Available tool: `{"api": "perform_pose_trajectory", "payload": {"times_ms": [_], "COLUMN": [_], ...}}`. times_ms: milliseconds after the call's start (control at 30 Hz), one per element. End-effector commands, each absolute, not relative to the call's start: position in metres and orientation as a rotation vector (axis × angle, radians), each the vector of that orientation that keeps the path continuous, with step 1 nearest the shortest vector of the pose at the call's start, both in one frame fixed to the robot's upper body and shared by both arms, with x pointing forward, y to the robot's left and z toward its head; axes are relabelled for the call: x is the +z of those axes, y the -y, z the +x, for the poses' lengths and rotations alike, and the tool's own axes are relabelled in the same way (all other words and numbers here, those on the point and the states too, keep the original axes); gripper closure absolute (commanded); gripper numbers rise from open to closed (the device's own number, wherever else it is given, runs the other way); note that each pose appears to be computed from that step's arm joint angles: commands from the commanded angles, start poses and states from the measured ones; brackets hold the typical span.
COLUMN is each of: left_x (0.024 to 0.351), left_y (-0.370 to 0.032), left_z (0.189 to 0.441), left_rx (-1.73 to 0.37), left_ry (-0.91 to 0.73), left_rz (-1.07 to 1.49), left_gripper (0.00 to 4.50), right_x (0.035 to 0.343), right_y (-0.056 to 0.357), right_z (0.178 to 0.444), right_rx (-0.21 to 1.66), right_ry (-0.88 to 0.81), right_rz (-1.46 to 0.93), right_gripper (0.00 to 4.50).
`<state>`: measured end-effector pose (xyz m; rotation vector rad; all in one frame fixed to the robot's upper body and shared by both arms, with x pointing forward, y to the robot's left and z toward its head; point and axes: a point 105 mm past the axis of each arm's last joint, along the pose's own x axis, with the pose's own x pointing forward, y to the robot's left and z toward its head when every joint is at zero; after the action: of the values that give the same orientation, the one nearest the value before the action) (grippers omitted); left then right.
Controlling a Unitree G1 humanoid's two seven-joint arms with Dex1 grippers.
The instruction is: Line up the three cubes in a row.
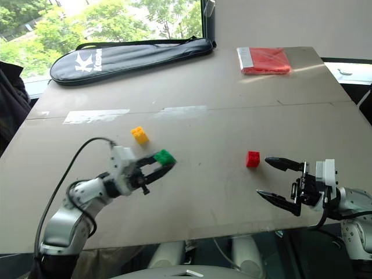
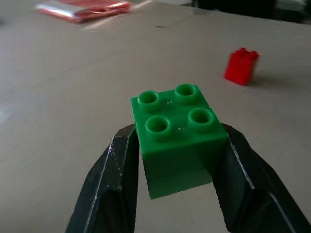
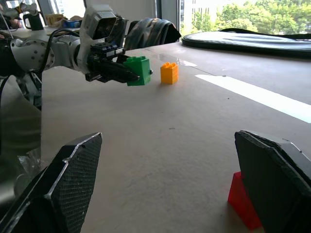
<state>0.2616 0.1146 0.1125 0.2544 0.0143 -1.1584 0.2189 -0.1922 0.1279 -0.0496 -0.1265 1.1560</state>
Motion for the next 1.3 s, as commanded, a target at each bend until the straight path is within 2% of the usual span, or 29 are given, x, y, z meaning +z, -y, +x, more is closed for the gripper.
{"api": "perform_pose_trajectory", "payload": {"times_ms": [33,200,433,800,1300], "left_x": [0.103,0.094,0.095,0.092,0.089], "left_y": [-0.09,-0.045,-0.015,0.003,0.008], "left_z": [0.274,0.287,0.318,0.333,0.336], "left_rx": [-1.316,-1.567,-1.688,-1.684,-1.675], "left_ry": [-0.047,-0.116,-0.126,-0.078,-0.062], "left_rz": [0.324,0.347,0.448,0.49,0.482], "left_gripper": [2.98,2.98,2.98,2.98,2.98], "right_x": [0.133,0.13,0.124,0.119,0.119], "right_y": [0.198,0.208,0.211,0.216,0.214], "right_z": [0.22,0.219,0.217,0.215,0.215], "right_rx": [1.097,1.026,0.978,0.95,0.971], "right_ry": [0.165,0.17,0.179,0.168,0.163], "right_rz": [-0.067,-0.073,-0.043,-0.036,-0.045], "right_gripper": [0.0,0.0,0.0,0.0,0.0]}}
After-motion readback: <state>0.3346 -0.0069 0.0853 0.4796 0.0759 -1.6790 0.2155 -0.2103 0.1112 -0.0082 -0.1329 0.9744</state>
